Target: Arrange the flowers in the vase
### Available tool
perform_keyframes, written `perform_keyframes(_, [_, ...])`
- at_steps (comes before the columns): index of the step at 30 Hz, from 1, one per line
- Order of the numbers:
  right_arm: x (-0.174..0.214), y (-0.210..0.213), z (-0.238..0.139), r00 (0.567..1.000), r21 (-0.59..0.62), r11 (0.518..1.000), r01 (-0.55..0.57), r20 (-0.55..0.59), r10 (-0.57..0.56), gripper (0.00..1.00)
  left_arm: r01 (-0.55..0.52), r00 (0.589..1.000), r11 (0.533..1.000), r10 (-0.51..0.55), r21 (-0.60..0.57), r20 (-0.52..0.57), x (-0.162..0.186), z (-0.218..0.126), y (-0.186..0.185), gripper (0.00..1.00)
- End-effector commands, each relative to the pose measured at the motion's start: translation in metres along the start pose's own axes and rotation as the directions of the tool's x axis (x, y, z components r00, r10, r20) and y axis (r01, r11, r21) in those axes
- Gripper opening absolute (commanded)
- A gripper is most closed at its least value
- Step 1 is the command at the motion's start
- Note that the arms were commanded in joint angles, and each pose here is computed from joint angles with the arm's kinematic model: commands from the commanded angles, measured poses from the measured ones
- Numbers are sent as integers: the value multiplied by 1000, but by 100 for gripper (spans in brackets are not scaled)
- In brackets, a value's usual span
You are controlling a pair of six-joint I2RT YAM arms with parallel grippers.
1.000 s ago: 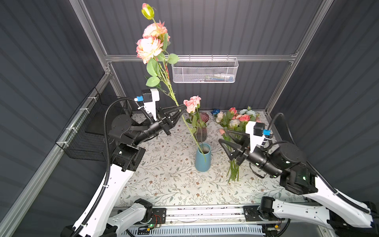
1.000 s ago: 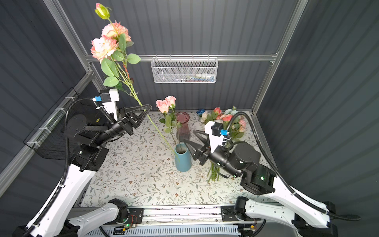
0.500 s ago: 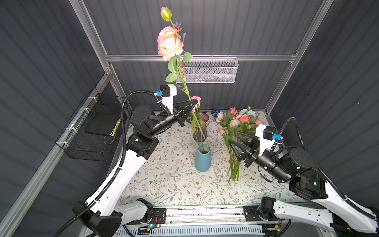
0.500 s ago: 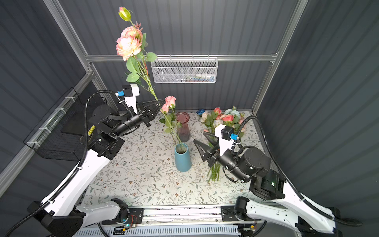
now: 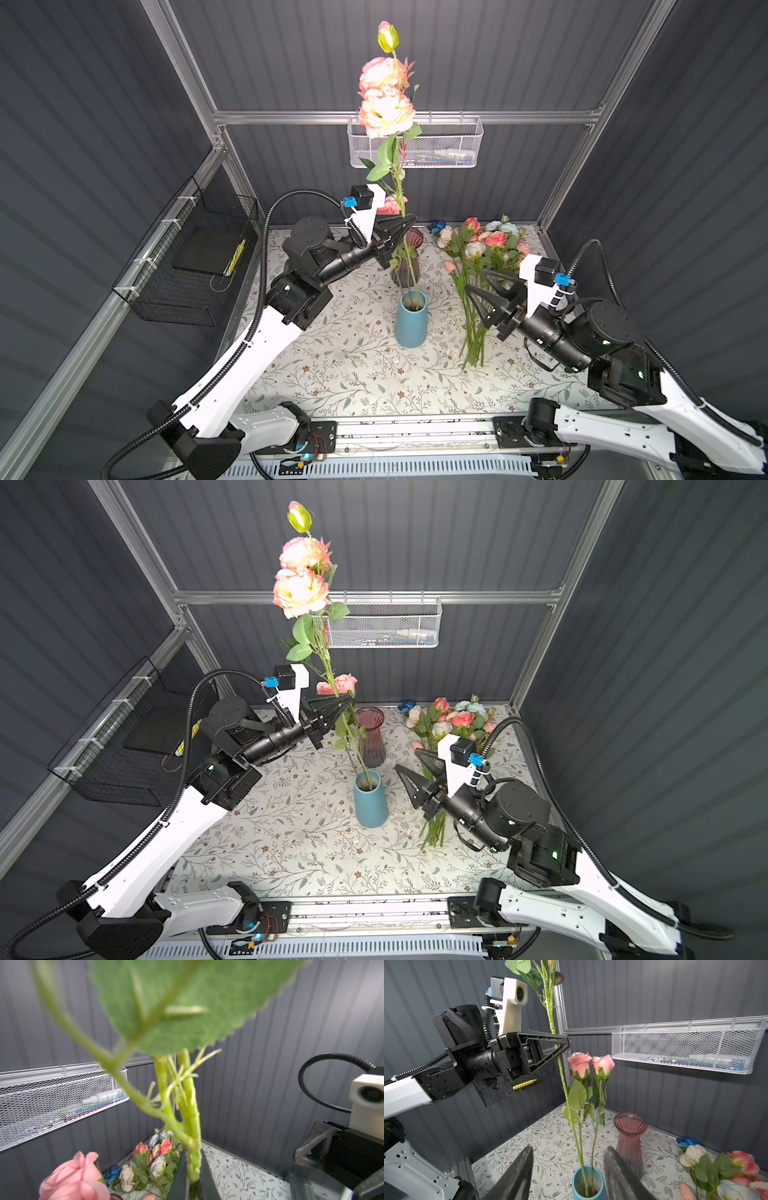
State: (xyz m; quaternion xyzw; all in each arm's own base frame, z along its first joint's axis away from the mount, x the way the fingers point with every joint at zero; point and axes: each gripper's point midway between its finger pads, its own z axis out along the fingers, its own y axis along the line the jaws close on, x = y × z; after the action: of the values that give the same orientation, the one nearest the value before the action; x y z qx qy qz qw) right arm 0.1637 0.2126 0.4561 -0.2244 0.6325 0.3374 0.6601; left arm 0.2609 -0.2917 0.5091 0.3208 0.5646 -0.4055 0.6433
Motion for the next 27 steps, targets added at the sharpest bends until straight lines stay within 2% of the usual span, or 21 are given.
perform_keyframes(1, [-2,-4,-4,1000,15,1000,0,18,-1,57,-30,999,999,29,-17,-46,9,-2,0,0])
perform_keyframes(5, [-1,-5,-5,1000,15,1000,-5,19,5,57,-20,996,998,16,-56,-85,19,-4,2,0])
perform_keyframes(6, [-1,-5,-5,1000,15,1000,-7,18,6,57,-6,991,998,-2,-61,-131,39,-3,5,0])
perform_keyframes(7, [-1,-5,-5,1000,14,1000,-9,19,9,57,-1,989,998,-8,-64,-145,43,-3,4,1])
perform_keyframes(10, [2,-4,-4,1000,13,1000,-11,13,11,58,9,987,998,-19,-60,-157,47,-6,-1,40])
perform_keyframes(11, [2,-4,-4,1000,13,1000,-14,12,14,58,11,988,998,-21,-63,-153,45,-7,-3,51])
perform_keyframes(12, [2,-4,-4,1000,12,1000,-15,10,15,58,12,989,998,-21,-66,-148,44,-9,-3,57])
perform_keyframes(17, [6,-6,-1,1000,30,999,-26,-11,26,63,31,996,997,-36,-64,-83,21,-22,-11,73])
perform_keyframes(21, [19,-26,4,996,147,988,-54,-66,64,63,62,998,997,-63,-53,-20,3,-35,-19,84])
perform_keyframes(26, [69,-72,10,955,285,936,-207,-147,256,63,99,992,994,-95,-42,88,-22,-61,-29,99])
perform_keyframes(27, [83,-84,11,942,321,918,-233,-160,295,64,108,990,993,-102,-57,99,-24,-66,-27,100])
